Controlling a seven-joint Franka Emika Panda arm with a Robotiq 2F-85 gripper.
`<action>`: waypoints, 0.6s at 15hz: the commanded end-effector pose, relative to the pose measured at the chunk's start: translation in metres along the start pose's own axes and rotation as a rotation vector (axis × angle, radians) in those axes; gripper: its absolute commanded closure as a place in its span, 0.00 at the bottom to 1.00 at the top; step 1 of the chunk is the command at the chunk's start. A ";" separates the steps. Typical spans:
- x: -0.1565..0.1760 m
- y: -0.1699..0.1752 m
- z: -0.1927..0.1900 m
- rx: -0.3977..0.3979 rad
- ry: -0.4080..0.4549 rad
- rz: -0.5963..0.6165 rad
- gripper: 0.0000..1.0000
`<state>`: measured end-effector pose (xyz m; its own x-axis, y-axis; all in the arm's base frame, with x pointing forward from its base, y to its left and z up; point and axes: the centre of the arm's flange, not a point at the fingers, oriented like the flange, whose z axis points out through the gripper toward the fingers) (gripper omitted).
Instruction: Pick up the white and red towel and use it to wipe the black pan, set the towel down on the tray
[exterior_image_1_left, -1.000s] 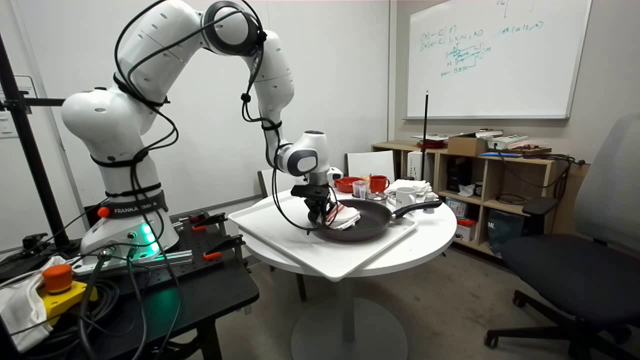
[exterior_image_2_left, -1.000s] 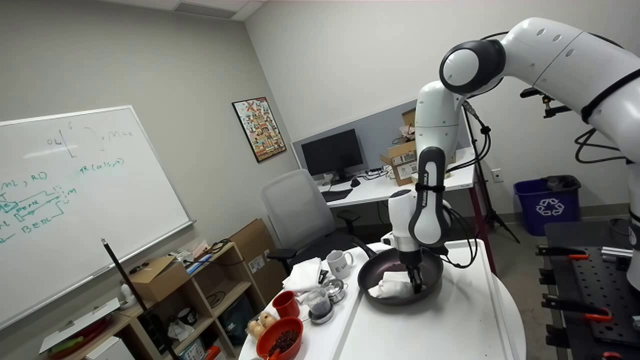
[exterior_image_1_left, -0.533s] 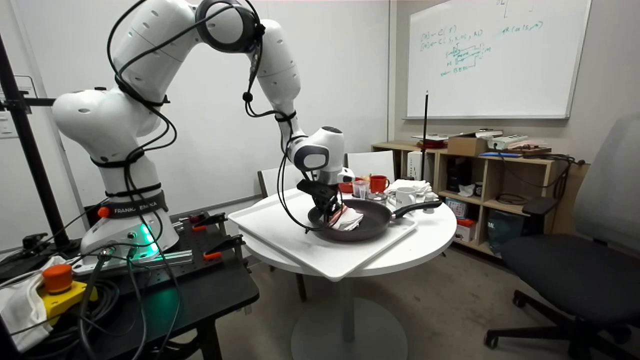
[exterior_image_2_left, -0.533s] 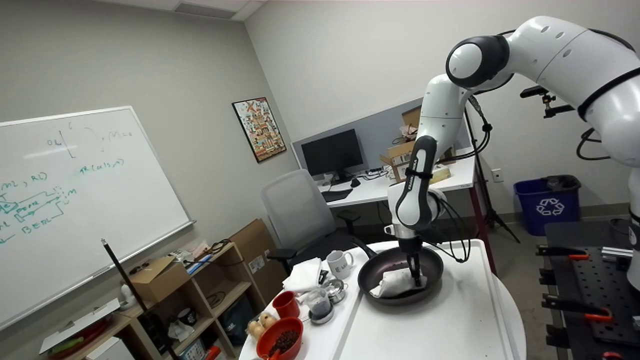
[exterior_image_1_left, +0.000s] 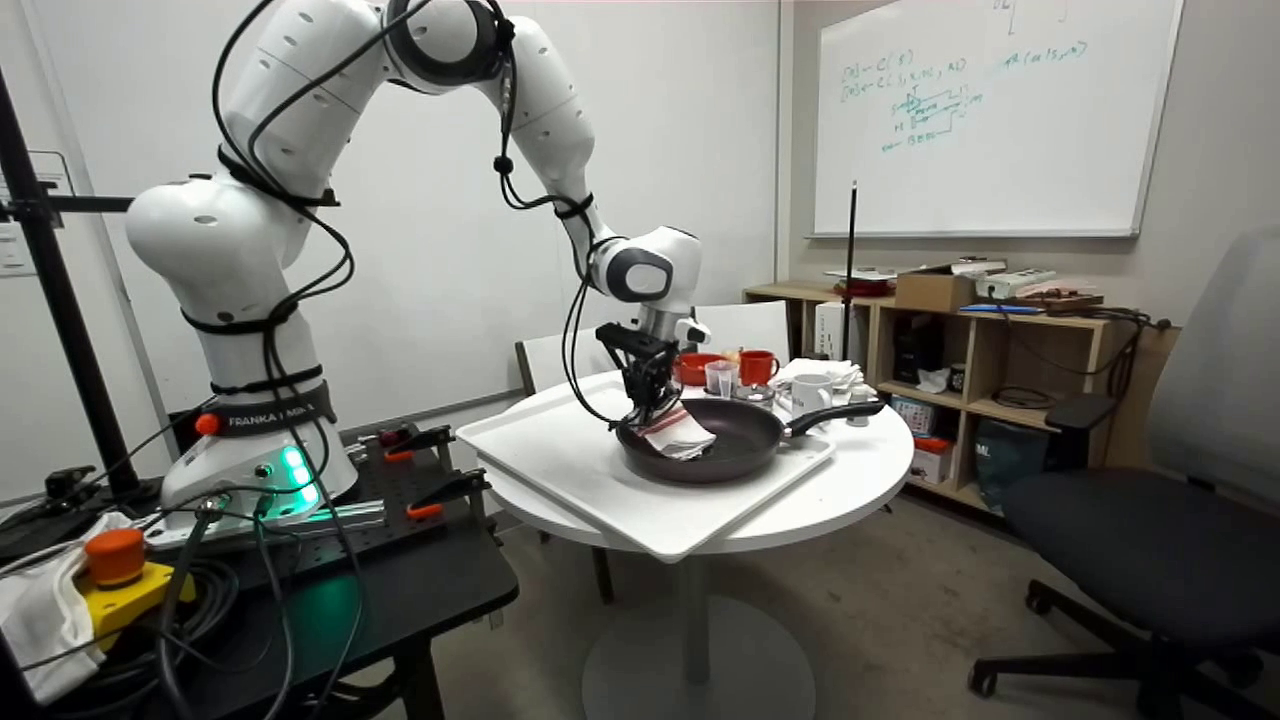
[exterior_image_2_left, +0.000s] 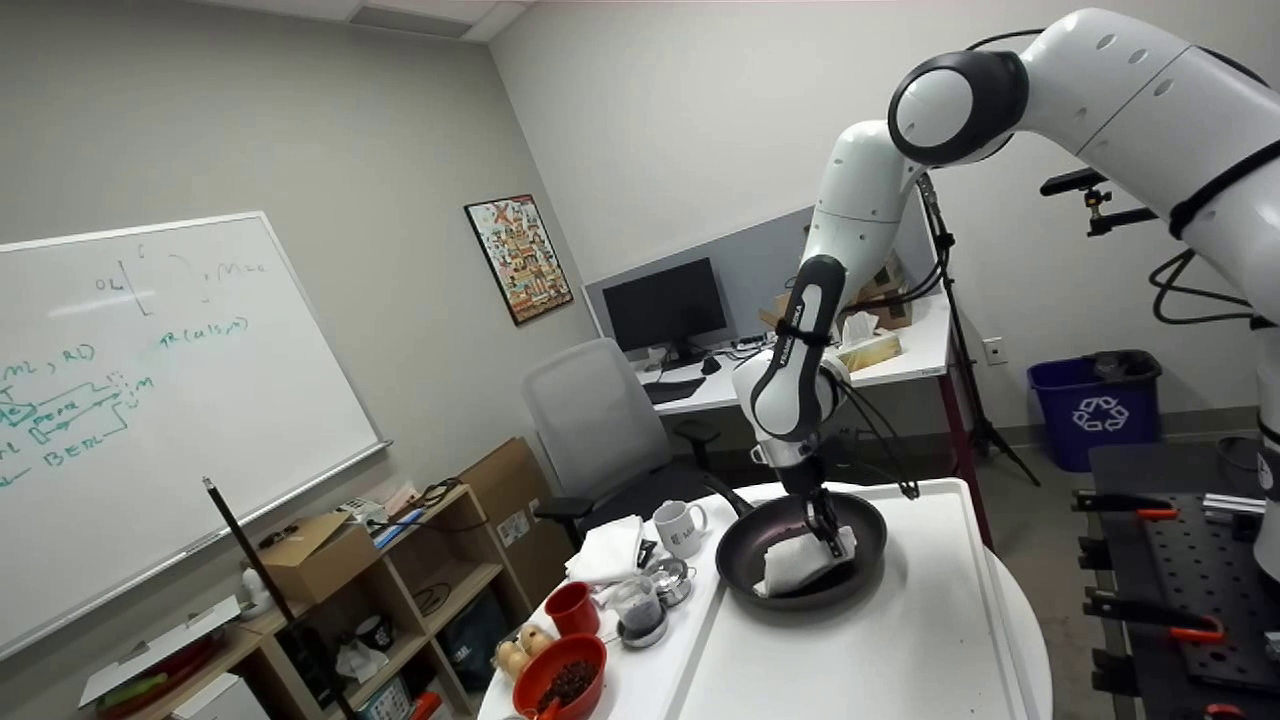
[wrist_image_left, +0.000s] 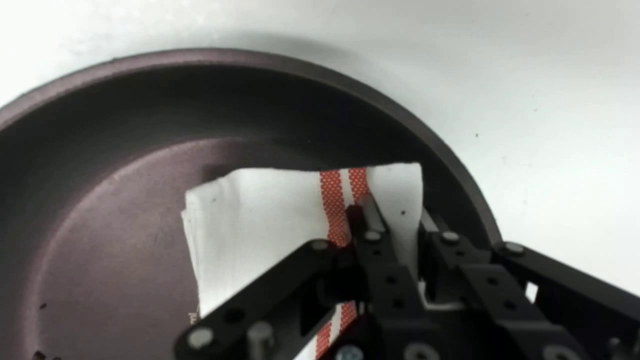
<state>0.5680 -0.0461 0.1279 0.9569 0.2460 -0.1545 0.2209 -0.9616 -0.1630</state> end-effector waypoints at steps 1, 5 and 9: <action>-0.002 -0.003 -0.038 0.010 -0.082 0.018 0.96; 0.002 0.021 -0.057 0.038 -0.111 0.069 0.96; 0.012 0.060 -0.057 0.098 -0.149 0.135 0.96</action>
<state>0.5815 -0.0875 0.1774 0.9439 0.1666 -0.2851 0.1180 -0.9766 -0.1800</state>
